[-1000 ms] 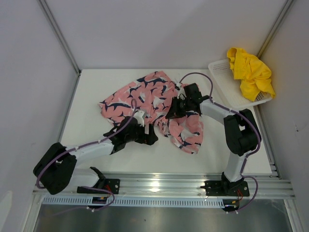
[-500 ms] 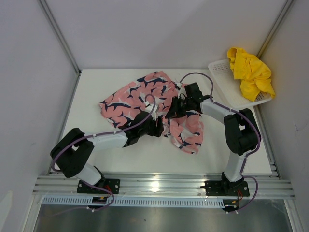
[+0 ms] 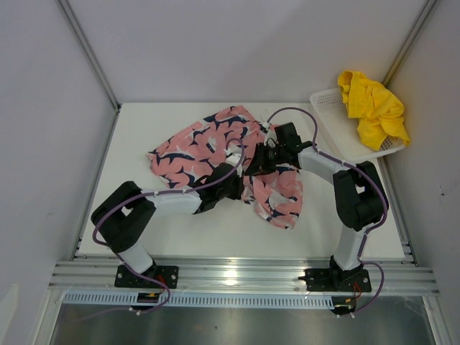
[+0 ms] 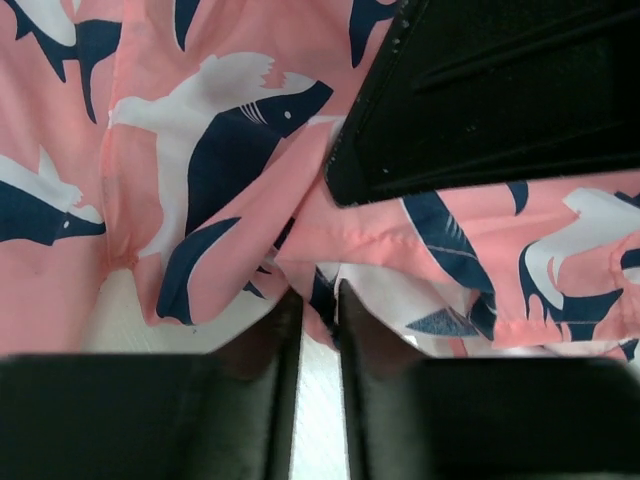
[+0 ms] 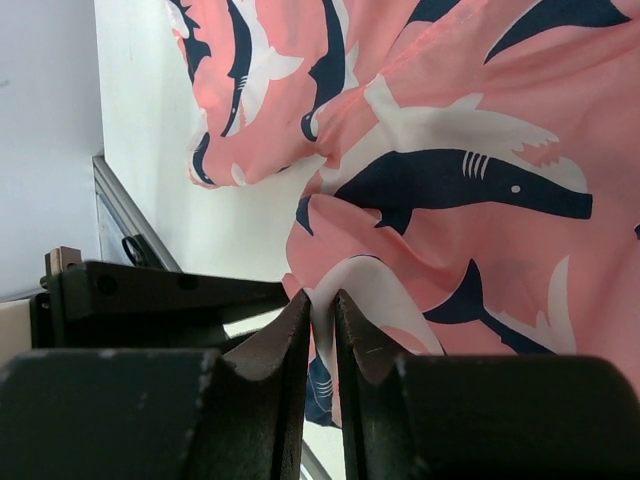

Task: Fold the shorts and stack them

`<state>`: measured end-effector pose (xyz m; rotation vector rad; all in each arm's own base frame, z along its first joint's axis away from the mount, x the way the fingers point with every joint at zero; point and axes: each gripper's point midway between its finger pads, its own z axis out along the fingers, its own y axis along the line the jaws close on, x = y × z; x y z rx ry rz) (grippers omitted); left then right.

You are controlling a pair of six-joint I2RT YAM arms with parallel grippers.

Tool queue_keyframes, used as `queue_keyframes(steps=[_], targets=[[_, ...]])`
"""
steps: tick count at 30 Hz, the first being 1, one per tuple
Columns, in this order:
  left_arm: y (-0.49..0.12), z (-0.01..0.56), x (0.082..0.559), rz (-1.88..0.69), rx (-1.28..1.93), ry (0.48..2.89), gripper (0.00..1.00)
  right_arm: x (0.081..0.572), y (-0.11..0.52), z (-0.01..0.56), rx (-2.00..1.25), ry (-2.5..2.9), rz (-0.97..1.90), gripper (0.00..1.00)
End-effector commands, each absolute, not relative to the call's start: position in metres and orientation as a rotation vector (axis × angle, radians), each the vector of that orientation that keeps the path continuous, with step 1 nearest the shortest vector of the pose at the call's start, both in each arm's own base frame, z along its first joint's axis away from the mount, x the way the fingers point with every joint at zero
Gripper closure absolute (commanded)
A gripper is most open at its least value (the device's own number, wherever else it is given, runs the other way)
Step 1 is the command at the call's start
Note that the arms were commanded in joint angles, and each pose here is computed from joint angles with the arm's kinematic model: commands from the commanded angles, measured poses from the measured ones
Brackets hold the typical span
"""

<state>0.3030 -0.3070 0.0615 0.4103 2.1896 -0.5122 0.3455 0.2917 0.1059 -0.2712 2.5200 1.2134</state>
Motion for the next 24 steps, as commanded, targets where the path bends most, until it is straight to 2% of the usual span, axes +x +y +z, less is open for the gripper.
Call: queue_keyframes(steps=[1, 2, 3, 5, 6, 7, 10, 11, 16, 21, 24], targets=[[-0.319, 0.075, 0.317, -0.506, 0.386, 2.147, 0.83, 0.353, 0.297, 0.115, -0.282, 2.479, 1.252, 0.81], [-0.318, 0.073, 0.317, -0.500, 0.385, 2.153, 0.97, 0.352, 0.296, 0.115, -0.281, 2.480, 1.252, 0.81], [-0.317, 0.072, 0.317, -0.497, 0.376, 2.157, 1.00, 0.353, 0.296, 0.115, -0.277, 2.479, 1.250, 0.81], [-0.314, 0.070, 0.314, -0.498, 0.374, 2.163, 1.00, 0.353, 0.296, 0.116, -0.279, 2.477, 1.248, 0.78], [-0.312, 0.069, 0.311, -0.503, 0.377, 2.164, 1.00, 0.354, 0.294, 0.116, -0.271, 2.480, 1.234, 0.67], [-0.311, 0.076, 0.309, -0.517, 0.374, 2.152, 1.00, 0.355, 0.292, 0.116, -0.266, 2.478, 1.222, 0.60], [-0.302, 0.073, 0.292, -0.548, 0.378, 2.181, 1.00, 0.356, 0.286, 0.119, -0.247, 2.464, 1.196, 0.50], [-0.302, 0.087, 0.288, -0.586, 0.361, 2.159, 1.00, 0.359, 0.283, 0.120, -0.230, 2.459, 1.176, 0.50], [-0.277, 0.071, 0.247, -0.657, 0.342, 2.225, 1.00, 0.374, 0.263, 0.121, -0.138, 2.438, 1.045, 0.50], [-0.269, 0.080, 0.230, -0.739, 0.294, 2.231, 1.00, 0.408, 0.228, 0.097, 0.035, 2.452, 0.769, 0.53], [-0.261, 0.078, 0.225, -0.754, 0.261, 2.253, 1.00, 0.431, 0.214, 0.095, 0.094, 2.430, 0.708, 0.55]])
